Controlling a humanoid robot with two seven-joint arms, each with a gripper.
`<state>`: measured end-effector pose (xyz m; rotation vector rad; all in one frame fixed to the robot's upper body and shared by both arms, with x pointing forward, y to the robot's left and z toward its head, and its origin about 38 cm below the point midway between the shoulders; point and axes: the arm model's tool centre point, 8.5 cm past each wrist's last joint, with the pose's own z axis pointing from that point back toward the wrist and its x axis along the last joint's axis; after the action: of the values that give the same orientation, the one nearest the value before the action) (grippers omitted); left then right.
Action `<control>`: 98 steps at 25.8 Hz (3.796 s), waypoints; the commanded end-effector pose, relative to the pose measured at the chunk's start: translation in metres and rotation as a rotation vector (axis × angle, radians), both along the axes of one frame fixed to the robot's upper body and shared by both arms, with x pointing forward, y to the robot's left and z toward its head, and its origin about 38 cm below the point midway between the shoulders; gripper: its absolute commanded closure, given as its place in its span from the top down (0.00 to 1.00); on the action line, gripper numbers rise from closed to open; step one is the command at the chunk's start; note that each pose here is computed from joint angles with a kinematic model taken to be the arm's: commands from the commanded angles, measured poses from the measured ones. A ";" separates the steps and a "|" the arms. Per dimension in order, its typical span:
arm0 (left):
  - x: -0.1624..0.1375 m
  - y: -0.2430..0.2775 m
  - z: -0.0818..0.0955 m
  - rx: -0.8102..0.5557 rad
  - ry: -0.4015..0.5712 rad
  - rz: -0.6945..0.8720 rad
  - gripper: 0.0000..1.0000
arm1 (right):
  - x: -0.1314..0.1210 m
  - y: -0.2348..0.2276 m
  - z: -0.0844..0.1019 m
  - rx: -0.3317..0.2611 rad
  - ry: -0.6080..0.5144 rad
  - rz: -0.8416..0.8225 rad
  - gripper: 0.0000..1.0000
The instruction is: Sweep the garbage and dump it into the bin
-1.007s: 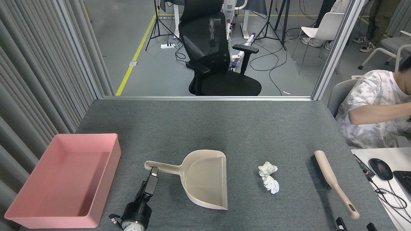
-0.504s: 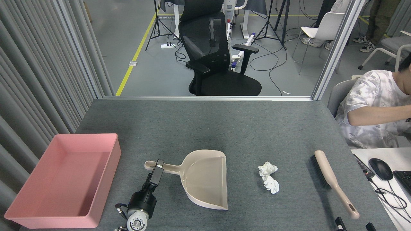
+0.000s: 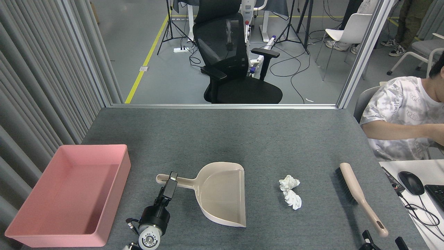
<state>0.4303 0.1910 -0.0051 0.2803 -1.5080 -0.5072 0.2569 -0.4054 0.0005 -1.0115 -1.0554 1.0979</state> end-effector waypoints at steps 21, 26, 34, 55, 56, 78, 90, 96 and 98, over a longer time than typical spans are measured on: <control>0.025 0.004 0.001 0.014 -0.032 0.044 0.77 | 0.005 0.005 -0.003 0.006 0.007 0.005 0.98; 0.025 0.006 0.001 0.018 -0.035 0.045 0.68 | 0.005 0.005 -0.003 0.006 0.007 0.005 0.98; 0.022 0.004 -0.002 0.021 -0.035 0.036 0.51 | 0.005 0.005 -0.003 0.006 0.006 0.005 0.98; 0.014 0.008 -0.009 0.013 -0.041 0.047 0.88 | 0.005 0.003 -0.002 0.001 0.006 0.006 0.98; 0.014 0.008 -0.009 0.013 -0.041 0.047 0.83 | 0.004 0.003 -0.002 0.001 0.007 0.005 0.98; 0.014 0.013 -0.007 0.027 -0.057 0.040 0.29 | 0.005 0.001 -0.002 -0.001 0.011 -0.010 0.98; 0.014 0.013 -0.007 0.027 -0.057 0.038 0.27 | 0.016 0.008 -0.007 0.004 0.036 -0.017 0.92; 0.014 0.013 -0.008 0.027 -0.055 0.038 0.27 | 0.022 0.000 -0.005 -0.010 0.044 -0.028 0.92; 0.014 0.013 -0.008 0.027 -0.055 0.038 0.28 | 0.025 0.000 -0.006 -0.005 0.044 -0.029 0.92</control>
<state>0.4446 0.2038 -0.0127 0.3470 -1.5473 -0.4928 0.2782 -0.4041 -0.0048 -1.0012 -1.0021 1.0981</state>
